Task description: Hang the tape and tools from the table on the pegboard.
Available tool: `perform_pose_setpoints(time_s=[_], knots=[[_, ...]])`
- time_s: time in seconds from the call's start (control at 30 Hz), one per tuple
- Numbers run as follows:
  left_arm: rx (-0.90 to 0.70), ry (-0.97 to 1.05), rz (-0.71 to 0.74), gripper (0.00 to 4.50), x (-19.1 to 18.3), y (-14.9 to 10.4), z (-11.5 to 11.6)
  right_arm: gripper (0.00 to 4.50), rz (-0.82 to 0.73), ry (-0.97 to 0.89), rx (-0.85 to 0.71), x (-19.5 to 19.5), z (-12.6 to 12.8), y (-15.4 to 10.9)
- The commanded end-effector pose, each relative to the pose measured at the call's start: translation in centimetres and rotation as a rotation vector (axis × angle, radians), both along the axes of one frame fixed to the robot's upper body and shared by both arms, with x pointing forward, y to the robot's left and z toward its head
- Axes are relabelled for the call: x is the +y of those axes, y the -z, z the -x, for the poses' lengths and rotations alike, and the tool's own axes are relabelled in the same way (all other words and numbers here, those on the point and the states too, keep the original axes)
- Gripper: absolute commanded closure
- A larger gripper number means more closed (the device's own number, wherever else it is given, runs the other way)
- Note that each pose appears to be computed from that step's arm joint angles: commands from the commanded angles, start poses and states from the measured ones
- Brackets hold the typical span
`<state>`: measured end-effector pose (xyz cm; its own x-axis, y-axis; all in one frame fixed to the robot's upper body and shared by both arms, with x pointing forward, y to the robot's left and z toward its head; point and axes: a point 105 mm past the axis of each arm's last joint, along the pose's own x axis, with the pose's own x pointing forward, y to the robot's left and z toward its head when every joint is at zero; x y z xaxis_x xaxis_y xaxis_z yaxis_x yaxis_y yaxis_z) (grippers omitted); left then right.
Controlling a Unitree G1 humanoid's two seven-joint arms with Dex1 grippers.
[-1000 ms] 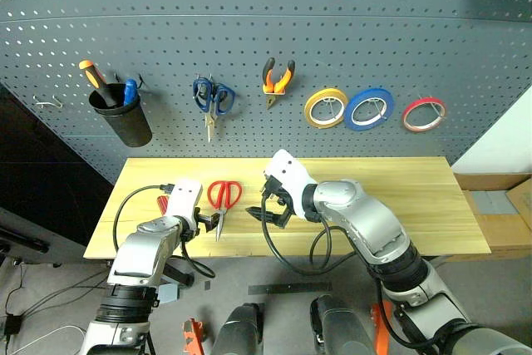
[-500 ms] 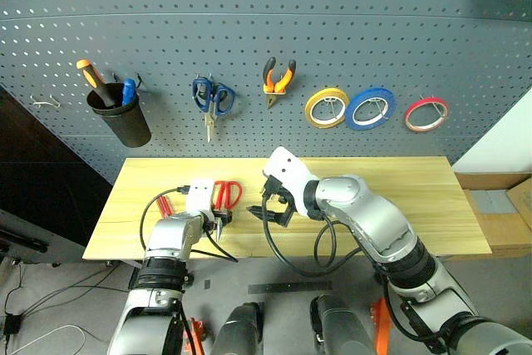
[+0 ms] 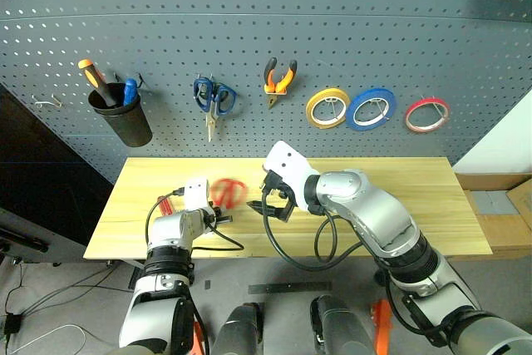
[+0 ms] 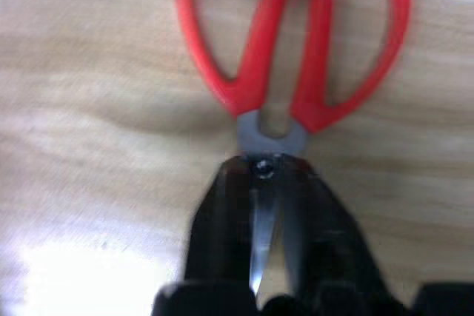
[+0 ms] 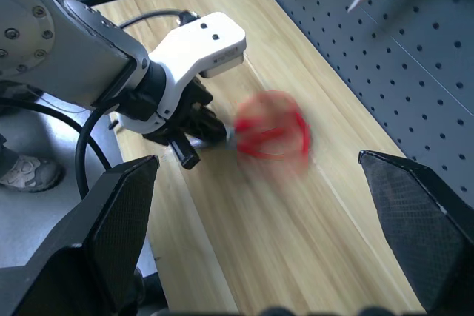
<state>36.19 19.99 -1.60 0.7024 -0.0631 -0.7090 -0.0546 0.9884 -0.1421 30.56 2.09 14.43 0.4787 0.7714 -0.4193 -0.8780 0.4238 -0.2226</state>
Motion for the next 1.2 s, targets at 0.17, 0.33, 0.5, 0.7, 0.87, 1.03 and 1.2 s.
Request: perform_pose_setpoints(time_s=[0.17,0.33,0.5,0.7,0.87,1.03,1.2], knots=[[-0.105,0.062,-0.003,4.47,-0.2,-1.1,-0.2,0.0,-0.035,0.006,-0.066,-0.2,0.0,-2.1],[-0.202,0.018,-0.007,4.47,0.8,-2.5,0.8,0.0,-0.039,0.018,-0.086,-1.0,0.3,-2.6],[-0.316,-0.055,-0.026,4.47,1.6,-4.8,2.5,0.0,-0.033,0.018,-0.097,-1.8,0.7,-2.7],[-0.303,0.097,-0.09,4.31,0.7,-5.3,3.6,0.0,-0.027,0.01,-0.089,-2.2,1.0,-2.4],[-0.258,0.286,-0.129,2.95,1.0,-6.4,2.4,0.0,-0.038,0.006,-0.05,-2.2,1.2,-2.3],[-0.193,0.435,-0.136,1.3,1.3,-6.3,1.3,0.0,-0.027,-0.022,-0.012,-2.2,1.8,-1.9],[-0.077,0.557,-0.192,0.04,1.9,-4.4,0.8,0.0,-0.021,-0.019,0.003,-2.2,2.2,-1.7]])
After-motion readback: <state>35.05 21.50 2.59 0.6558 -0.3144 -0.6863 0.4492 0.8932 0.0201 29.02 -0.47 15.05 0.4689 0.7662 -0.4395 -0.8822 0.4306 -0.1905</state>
